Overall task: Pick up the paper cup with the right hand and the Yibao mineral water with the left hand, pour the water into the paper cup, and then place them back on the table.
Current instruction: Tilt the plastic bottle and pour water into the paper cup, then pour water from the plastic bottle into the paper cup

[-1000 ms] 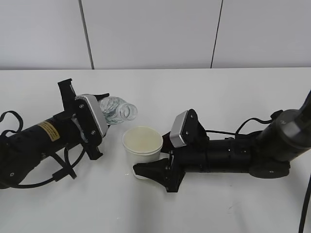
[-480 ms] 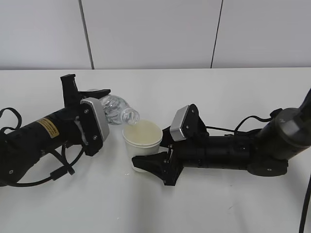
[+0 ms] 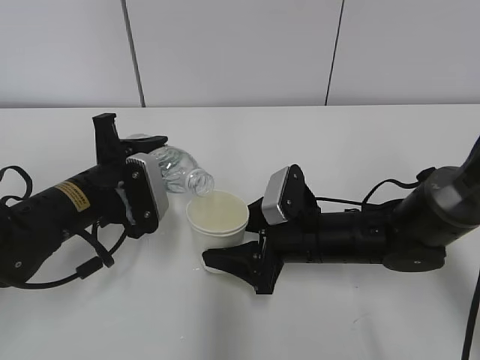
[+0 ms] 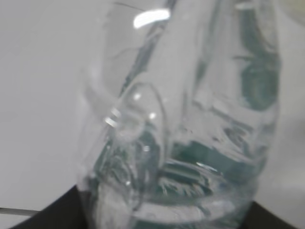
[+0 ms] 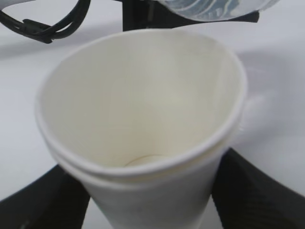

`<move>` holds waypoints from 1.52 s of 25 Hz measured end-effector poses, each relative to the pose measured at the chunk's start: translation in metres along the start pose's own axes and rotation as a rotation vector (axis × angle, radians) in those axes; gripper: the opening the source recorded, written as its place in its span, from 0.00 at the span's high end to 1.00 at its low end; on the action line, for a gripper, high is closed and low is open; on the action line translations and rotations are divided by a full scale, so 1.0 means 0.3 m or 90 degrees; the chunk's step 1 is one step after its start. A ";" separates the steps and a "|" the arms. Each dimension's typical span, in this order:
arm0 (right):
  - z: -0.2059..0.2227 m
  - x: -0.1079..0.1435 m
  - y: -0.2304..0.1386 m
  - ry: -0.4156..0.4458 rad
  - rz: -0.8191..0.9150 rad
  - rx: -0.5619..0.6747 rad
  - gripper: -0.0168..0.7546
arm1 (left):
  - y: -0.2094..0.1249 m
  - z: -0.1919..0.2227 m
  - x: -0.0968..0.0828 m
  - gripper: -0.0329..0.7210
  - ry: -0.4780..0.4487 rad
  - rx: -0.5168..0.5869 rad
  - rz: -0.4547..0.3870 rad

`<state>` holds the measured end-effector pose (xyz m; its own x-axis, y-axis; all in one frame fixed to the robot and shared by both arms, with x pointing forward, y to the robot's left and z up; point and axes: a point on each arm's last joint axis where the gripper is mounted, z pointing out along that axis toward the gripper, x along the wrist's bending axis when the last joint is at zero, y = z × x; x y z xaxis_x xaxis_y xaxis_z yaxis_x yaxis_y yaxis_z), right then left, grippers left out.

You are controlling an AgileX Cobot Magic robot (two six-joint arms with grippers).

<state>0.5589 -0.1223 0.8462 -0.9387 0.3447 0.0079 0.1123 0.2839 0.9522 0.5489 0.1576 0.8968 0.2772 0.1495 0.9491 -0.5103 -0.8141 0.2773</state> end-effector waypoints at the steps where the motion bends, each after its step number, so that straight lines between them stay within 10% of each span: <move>1: 0.000 0.001 0.001 0.003 -0.001 -0.001 0.25 | 0.000 0.000 0.000 0.51 0.000 0.000 0.007; 38: -0.001 0.014 -0.007 0.030 -0.019 0.014 0.25 | -0.002 0.002 0.003 0.51 0.003 0.004 0.127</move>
<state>0.5546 -0.1216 0.8443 -0.9560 0.2933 -0.0052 0.0910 0.3135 0.9452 0.5500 0.1578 0.8974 0.1670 -0.0130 0.9859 -0.5501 -0.8310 0.0822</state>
